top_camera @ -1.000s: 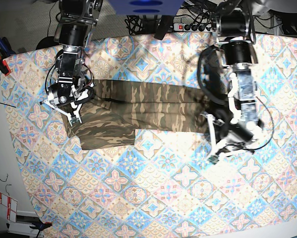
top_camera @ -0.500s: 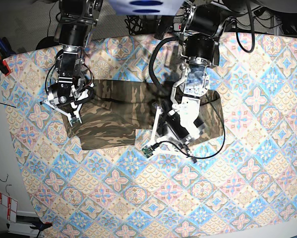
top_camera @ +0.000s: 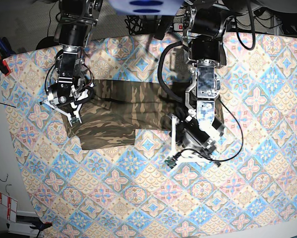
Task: Fold the T-shirt properly
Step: 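Fold the strip end with the left gripper toward the right gripper, then press the folded end down with the left gripper and release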
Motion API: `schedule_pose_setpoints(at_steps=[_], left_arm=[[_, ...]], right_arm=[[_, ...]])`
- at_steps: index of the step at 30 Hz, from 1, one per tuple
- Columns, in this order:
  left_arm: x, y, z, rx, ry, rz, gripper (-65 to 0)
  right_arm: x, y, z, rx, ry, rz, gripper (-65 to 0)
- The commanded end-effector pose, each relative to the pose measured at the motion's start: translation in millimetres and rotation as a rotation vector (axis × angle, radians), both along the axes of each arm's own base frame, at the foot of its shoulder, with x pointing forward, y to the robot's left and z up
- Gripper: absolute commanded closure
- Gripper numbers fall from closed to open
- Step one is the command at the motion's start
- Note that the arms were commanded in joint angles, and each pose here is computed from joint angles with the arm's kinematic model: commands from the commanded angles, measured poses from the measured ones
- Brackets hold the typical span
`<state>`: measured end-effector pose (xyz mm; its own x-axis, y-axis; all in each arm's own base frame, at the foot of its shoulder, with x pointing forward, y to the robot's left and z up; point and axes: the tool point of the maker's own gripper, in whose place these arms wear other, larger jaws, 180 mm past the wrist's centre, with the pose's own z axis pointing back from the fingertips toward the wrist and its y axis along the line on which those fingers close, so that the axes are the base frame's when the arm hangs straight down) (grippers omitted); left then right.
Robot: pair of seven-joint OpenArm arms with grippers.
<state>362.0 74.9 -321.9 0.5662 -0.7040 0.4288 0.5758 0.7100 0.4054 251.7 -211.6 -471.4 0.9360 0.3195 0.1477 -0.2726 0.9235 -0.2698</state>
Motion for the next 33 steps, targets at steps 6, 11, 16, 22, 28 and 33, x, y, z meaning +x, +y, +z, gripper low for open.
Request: schedule_pose_setpoints(at_steps=[6,11,16,22,28,33], left_arm=[[2,43,8,0.096,-0.047,0.091,-40.6],[-12,34,-13,0.122,-0.071,0.008,-40.6],[-36,2,-32,0.241,-0.077,-0.155,-40.6],[-47,-5,-41,0.258,-0.082,-0.195,-40.6],[-52,9,-50,0.294,-0.058,-0.202,-40.6],[-60,11,-71,0.304,0.006,-0.218,-40.6]], right_arm=[[9,0,7,0.002,-0.030,0.001,-30.7],[9,1,6,0.003,-0.029,0.001,-30.7],[9,1,6,0.005,-0.029,0.001,-30.7],[2,1,3,0.005,-0.015,0.001,-30.7],[-3,0,0,0.002,-0.006,0.002,-30.7],[-3,0,0,0.002,-0.006,0.002,-30.7]])
